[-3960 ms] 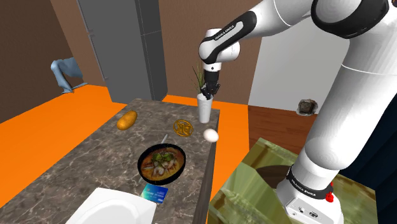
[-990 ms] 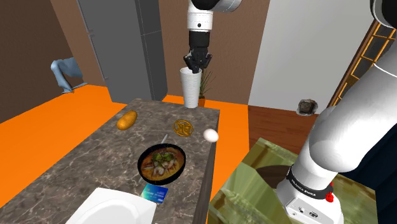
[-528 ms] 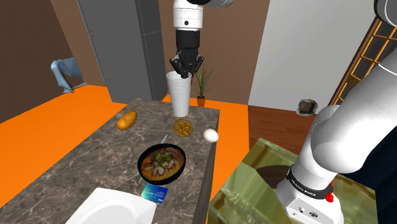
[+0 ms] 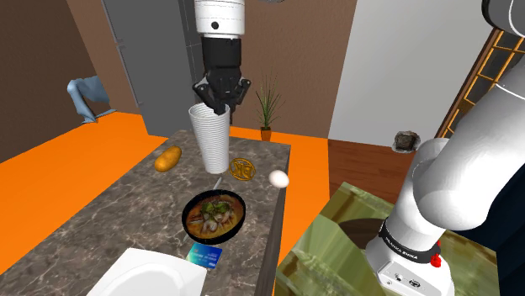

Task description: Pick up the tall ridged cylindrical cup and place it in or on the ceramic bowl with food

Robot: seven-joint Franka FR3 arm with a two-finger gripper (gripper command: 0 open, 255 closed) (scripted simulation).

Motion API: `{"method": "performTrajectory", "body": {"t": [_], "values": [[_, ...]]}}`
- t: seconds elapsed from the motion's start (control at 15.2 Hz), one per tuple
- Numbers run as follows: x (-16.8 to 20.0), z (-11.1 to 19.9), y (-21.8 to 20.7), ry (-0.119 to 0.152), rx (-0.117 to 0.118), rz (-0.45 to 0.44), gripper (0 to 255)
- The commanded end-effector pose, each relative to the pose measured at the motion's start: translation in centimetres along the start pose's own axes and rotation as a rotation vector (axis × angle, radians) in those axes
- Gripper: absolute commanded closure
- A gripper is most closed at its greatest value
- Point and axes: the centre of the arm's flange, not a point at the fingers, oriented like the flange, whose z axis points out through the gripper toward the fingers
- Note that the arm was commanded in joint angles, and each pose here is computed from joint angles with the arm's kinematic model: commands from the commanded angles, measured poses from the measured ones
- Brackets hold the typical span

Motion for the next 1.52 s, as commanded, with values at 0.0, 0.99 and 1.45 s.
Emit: {"method": "performTrajectory", "body": {"t": [0.0,0.99,1.45], "values": [[-1.4,-0.2,-2.9,0.000,0.001,0.002,255],[-1.0,7.7,-2.2,0.000,0.001,0.002,255],[-0.8,11.4,-1.9,0.000,0.001,0.002,255]]}}
